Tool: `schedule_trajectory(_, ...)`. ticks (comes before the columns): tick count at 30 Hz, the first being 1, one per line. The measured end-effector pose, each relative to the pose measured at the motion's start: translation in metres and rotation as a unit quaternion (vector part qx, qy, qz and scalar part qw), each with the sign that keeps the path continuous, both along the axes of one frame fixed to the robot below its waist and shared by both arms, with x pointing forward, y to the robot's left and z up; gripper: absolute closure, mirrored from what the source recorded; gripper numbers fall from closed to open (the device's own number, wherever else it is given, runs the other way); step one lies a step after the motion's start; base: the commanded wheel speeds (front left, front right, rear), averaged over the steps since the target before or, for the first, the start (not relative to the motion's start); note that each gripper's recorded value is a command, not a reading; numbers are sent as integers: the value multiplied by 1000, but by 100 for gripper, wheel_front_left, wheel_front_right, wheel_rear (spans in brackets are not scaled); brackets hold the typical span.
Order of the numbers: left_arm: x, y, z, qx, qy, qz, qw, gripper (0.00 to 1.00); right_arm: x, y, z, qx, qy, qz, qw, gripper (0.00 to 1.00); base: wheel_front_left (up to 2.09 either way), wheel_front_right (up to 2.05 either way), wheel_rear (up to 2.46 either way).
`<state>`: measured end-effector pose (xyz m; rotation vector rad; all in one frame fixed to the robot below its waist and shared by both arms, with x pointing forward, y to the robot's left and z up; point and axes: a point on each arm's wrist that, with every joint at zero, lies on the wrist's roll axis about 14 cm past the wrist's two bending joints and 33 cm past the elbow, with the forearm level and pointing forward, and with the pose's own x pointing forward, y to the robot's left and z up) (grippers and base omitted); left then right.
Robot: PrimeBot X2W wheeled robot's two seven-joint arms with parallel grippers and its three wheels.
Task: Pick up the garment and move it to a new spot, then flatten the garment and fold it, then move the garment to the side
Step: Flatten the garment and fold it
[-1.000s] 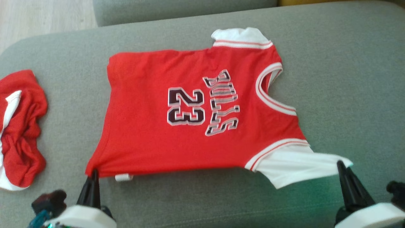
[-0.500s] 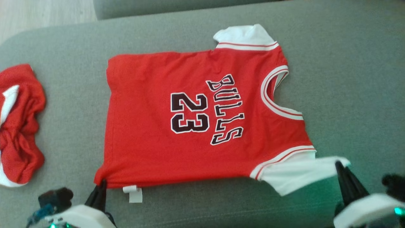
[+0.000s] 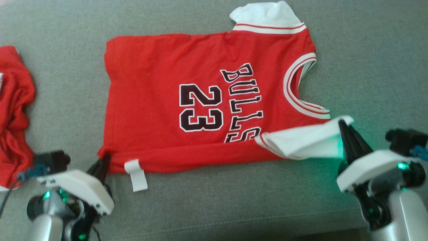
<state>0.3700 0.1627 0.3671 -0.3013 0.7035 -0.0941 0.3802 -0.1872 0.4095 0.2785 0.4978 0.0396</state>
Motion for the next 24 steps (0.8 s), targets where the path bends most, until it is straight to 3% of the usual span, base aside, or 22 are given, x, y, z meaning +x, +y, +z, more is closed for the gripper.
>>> schedule_trajectory(14,41,-8,0,-25,-3,-13,1000,100,48,5,2,3,-48,11,999,100,0,0,0)
schedule_trajectory(15,43,-9,0,-28,-3,-12,1000,95,50,5,2,4,-50,10,999,100,0,0,0)
schedule_trajectory(16,45,-9,0,-32,-7,-9,999,69,53,5,3,5,-56,8,998,100,0,0,0)
schedule_trajectory(17,46,-10,1,-37,-10,-5,999,0,54,5,3,5,-59,10,998,98,0,0,0)
schedule_trajectory(18,48,-10,1,-39,-15,-1,999,0,56,6,3,6,-63,10,998,33,0,0,0)
schedule_trajectory(19,50,-11,2,-42,-21,2,999,0,57,7,4,7,-67,12,998,0,0,0,0)
schedule_trajectory(24,65,-2,19,-26,-106,30,994,0,62,9,7,-1,-93,16,995,0,0,0,0)
